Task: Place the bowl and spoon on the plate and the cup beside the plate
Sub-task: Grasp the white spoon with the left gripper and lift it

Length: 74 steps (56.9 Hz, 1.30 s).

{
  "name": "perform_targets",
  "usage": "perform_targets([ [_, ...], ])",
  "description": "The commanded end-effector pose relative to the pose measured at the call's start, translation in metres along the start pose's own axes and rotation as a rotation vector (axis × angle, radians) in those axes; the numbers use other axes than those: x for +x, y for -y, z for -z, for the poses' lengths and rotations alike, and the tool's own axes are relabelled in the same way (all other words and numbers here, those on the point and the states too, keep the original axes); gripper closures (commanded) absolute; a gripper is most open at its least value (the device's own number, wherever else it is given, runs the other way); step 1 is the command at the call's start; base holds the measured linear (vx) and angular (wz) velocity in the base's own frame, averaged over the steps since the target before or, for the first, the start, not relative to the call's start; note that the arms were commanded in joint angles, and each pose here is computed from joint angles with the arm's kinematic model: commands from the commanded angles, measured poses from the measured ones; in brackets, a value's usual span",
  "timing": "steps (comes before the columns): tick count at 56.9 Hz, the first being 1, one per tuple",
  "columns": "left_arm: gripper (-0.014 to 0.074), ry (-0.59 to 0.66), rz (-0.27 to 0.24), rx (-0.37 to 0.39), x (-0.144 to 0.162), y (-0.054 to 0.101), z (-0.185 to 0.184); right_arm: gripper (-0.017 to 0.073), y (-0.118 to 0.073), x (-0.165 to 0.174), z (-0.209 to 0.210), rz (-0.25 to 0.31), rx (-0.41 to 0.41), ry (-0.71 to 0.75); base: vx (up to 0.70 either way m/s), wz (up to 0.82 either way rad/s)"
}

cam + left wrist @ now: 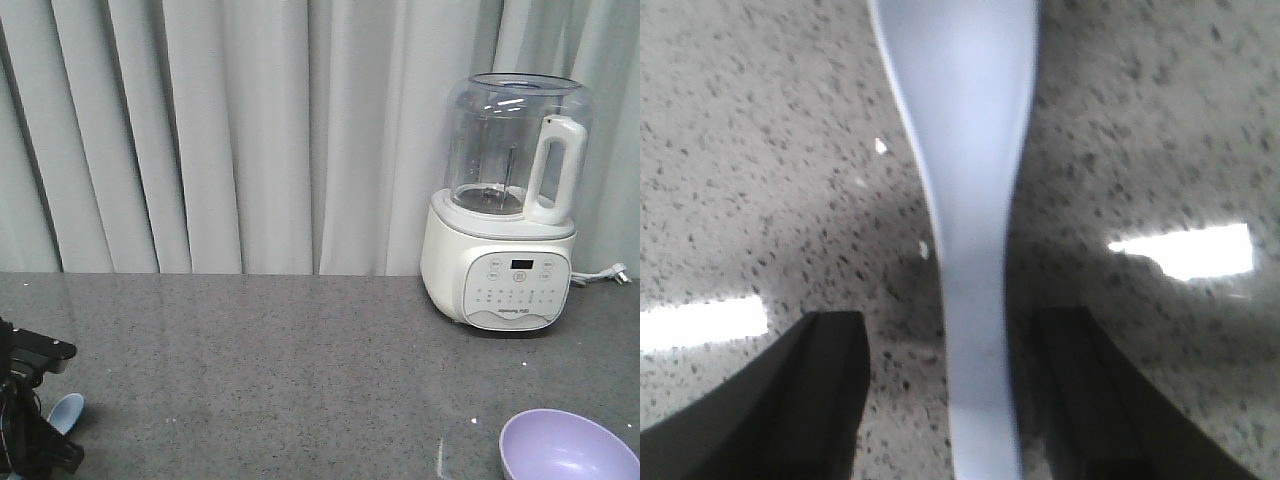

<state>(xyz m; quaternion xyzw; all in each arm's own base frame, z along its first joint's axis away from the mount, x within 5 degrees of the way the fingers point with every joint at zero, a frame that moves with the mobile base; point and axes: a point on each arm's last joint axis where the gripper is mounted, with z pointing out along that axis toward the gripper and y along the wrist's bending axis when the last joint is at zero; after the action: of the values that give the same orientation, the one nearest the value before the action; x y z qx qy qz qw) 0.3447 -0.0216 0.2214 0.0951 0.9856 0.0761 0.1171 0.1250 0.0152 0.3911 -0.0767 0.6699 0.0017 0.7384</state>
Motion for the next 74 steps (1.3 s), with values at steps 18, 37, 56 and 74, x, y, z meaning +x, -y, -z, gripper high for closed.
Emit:
perform_targets([
  [18,0.0255,0.063,0.017,0.215,-0.016,0.001,-0.001,0.0009,0.0,-0.018,0.001,0.012,-0.006,0.124,0.0,0.0],
  [37,0.0601,0.111,0.052,0.264,-0.022,0.004,0.017,0.0009,0.0,-0.018,0.001,0.005,-0.006,0.127,0.0,0.0],
  [56,0.0594,0.593,0.006,0.3,-0.013,0.01,0.153,0.0025,0.002,0.004,-0.012,-0.161,0.018,-0.344,0.0,0.0],
  [74,0.0594,0.896,-0.027,0.28,0.042,0.012,0.238,0.003,-0.001,0.04,-0.077,-0.198,0.057,-0.804,0.0,0.0],
])
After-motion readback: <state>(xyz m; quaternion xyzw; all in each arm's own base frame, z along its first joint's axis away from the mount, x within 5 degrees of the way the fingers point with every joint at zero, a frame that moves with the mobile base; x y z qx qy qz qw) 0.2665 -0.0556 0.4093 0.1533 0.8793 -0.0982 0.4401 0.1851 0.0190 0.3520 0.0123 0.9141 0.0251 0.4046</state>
